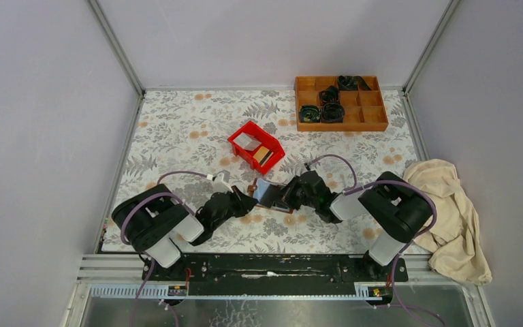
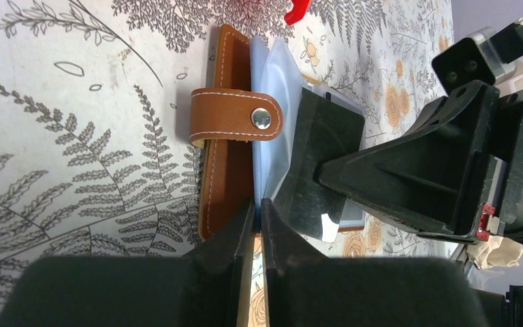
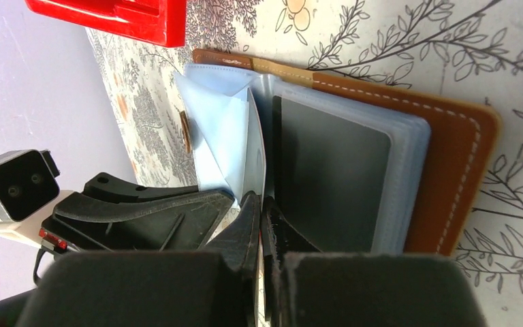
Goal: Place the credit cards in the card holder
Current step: Insert the credit card into the card holder.
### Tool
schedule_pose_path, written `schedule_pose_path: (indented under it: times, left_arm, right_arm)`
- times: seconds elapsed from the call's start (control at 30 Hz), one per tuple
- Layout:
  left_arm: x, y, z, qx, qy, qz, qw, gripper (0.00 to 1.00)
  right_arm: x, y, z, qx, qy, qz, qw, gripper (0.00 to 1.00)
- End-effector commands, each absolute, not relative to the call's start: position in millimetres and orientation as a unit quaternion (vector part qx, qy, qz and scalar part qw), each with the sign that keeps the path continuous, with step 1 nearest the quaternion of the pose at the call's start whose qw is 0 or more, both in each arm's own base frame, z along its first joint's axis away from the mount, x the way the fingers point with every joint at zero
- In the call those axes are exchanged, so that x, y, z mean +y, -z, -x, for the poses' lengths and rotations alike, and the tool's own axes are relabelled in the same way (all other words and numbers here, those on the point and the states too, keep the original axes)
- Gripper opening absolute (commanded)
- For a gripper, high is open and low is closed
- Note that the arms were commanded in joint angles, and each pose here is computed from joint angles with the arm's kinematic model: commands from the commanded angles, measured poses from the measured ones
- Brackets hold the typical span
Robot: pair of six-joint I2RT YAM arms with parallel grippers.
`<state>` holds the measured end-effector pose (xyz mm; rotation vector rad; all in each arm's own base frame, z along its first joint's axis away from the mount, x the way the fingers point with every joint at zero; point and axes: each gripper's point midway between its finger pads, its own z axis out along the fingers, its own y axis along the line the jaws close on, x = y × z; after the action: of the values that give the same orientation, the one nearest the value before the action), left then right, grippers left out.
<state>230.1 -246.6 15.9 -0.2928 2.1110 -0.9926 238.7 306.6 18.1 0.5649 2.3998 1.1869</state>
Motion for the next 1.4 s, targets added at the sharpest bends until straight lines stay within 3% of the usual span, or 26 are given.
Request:
schedule_pose_path:
  times: [0.0, 0.3, 1.0, 1.1, 1.37]
  left_arm:
    - [-236, 13, -199, 0.866, 0.356, 0.096, 0.337, 0.12]
    - [-230, 11, -200, 0.868, 0.343, 0.1, 0.344, 0.12]
    - [-240, 7, -200, 0.868, 0.351, 0.095, 0.337, 0.14]
    - [-239, 5, -201, 0.868, 0.35, 0.097, 0.34, 0.18]
    - [-234, 0, -205, 0.869, 0.334, 0.103, 0.35, 0.41]
  right_arm:
    - [278, 5, -236, 0.891, -0.34, -0.198, 0.228, 0.0]
    - [268, -7, -237, 0.904, -0.306, -0.16, 0.251, 0.0]
    - [292, 4, -210, 0.908, -0.358, -0.115, 0.184, 0.0]
    - [296, 4, -207, 0.908, -0.362, -0.11, 0.181, 0.0]
    - [297, 7, -204, 0.91, -0.362, -0.106, 0.175, 0.0]
